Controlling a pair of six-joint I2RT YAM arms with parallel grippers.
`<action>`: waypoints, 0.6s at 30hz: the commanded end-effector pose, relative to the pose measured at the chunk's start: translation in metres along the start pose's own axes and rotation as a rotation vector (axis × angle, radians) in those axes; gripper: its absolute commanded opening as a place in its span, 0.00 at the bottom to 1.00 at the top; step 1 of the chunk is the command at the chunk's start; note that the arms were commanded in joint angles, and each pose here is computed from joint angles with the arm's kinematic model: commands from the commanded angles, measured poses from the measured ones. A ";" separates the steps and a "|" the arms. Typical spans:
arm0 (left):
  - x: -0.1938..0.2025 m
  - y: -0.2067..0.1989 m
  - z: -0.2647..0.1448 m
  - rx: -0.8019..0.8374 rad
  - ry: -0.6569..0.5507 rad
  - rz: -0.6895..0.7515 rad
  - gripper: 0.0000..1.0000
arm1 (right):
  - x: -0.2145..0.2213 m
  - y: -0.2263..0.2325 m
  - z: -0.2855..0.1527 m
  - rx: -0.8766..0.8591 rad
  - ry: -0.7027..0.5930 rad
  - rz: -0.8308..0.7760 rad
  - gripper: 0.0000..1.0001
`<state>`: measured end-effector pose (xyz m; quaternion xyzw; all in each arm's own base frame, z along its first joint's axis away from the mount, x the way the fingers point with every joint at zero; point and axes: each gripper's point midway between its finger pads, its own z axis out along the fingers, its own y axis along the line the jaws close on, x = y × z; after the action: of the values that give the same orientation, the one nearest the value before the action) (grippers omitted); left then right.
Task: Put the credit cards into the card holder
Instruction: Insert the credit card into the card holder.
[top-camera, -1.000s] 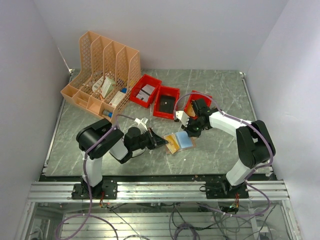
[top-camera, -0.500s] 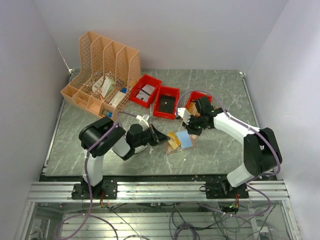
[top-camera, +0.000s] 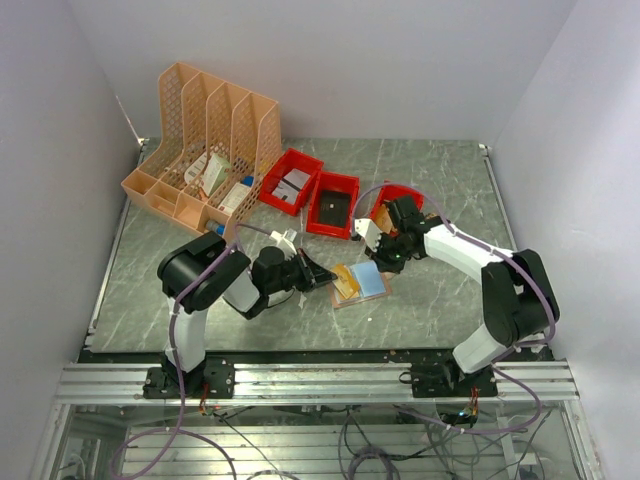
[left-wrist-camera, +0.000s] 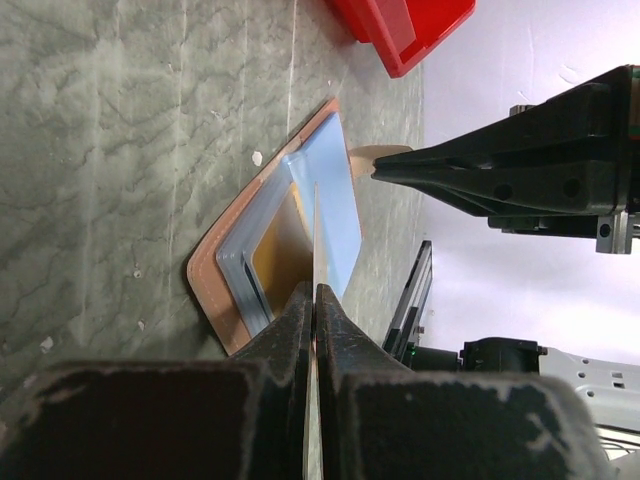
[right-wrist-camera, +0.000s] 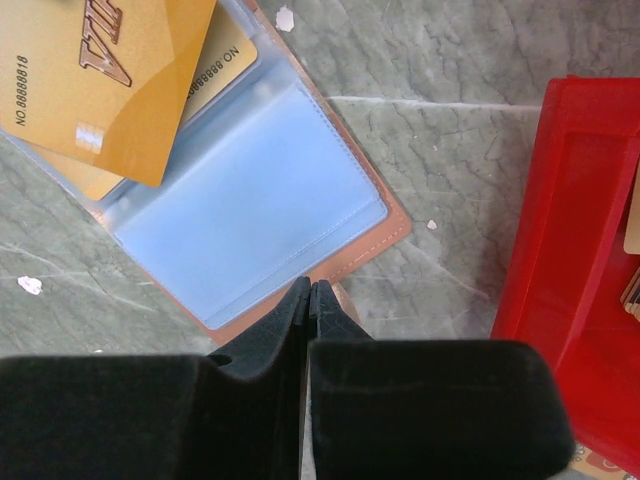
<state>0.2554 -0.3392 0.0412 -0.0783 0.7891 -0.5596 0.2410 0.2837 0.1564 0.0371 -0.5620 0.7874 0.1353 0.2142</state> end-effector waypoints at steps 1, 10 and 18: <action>-0.002 -0.007 0.004 0.030 0.018 0.021 0.07 | 0.010 0.002 0.004 -0.004 0.036 0.031 0.00; 0.000 -0.006 0.009 0.050 0.040 0.002 0.07 | 0.018 0.002 0.008 -0.013 0.065 0.051 0.01; 0.004 -0.002 0.012 0.037 0.064 -0.014 0.07 | 0.022 0.001 0.011 -0.009 0.087 0.071 0.01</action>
<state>0.2544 -0.3475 0.0361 -0.0715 0.7902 -0.5695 0.2150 0.2820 0.1494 0.0223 -0.5500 0.8038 0.1264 0.1883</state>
